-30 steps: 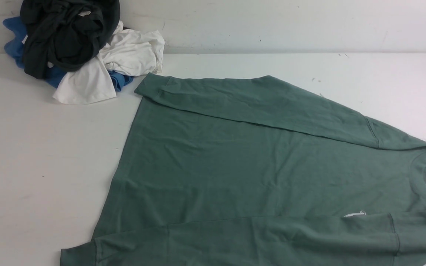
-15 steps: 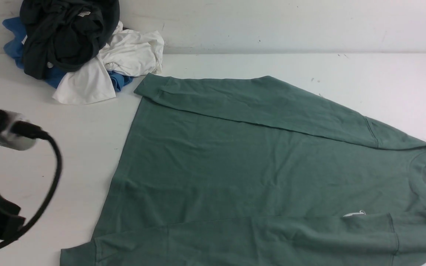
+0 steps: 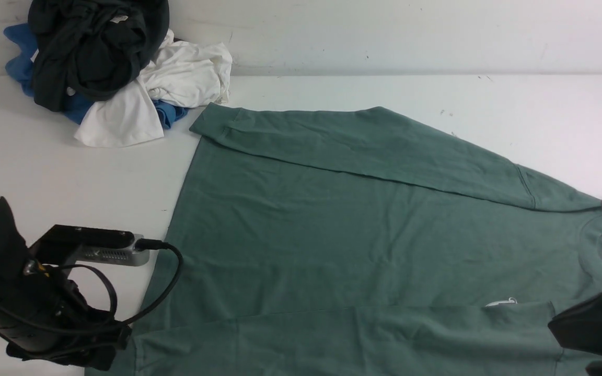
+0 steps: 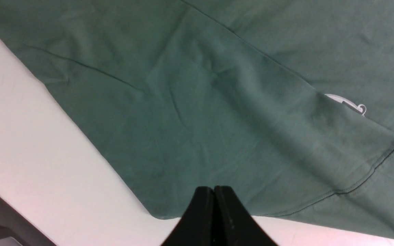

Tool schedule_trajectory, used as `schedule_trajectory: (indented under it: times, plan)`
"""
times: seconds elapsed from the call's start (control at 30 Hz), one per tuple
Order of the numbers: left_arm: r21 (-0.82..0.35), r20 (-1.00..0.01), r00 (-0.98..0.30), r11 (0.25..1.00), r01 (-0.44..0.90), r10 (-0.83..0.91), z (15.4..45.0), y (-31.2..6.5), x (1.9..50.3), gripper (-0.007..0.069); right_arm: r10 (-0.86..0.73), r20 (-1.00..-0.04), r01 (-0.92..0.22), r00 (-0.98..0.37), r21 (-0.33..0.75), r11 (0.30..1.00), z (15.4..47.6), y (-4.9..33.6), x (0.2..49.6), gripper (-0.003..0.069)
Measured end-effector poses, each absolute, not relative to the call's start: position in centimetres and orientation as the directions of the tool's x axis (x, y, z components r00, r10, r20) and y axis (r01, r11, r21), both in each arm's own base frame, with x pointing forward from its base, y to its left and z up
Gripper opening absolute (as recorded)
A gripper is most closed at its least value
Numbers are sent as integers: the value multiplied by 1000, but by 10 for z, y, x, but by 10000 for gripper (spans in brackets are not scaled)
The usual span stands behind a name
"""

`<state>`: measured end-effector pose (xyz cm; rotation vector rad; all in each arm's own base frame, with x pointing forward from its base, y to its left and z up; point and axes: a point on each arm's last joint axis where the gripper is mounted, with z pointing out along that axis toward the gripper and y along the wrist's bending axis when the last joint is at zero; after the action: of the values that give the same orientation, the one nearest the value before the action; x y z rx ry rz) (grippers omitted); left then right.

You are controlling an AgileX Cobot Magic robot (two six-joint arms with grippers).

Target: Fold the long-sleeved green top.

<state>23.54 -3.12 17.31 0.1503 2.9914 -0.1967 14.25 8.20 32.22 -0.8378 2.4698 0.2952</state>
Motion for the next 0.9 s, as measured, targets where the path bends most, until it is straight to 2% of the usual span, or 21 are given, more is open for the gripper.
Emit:
schedule_trajectory:
  times: [0.27,0.33,0.37,0.4,0.47,0.5,0.57,0.9]
  plan:
    - [-119,-119,-991,991,68,54,150,-31,246,349,-503,-545,-617,-671,35,786,323,82,144,-15]
    - [-121,-116,-992,990,65,51,150,-32,247,283,-503,-545,-617,-671,35,786,323,82,144,-15]
    - [-124,-116,-992,990,61,47,149,-32,247,226,-503,-545,-617,-671,35,786,323,82,144,-15]
    - [-125,-116,-992,990,60,46,149,-32,247,217,-503,-545,-617,-671,35,786,323,82,144,-15]
    - [-140,-115,-993,989,46,30,150,-33,247,87,-503,-545,-617,-671,35,786,323,82,144,-15]
    - [-140,-115,-993,989,47,31,150,-34,247,87,-503,-545,-617,-671,35,786,323,82,144,-15]
    - [-137,-120,-992,989,55,38,154,-33,245,41,-503,-545,-617,-671,35,786,323,82,144,-15]
    - [-133,-267,-962,986,95,57,203,-31,227,40,-523,-538,-618,-661,-6,786,322,80,145,-15]
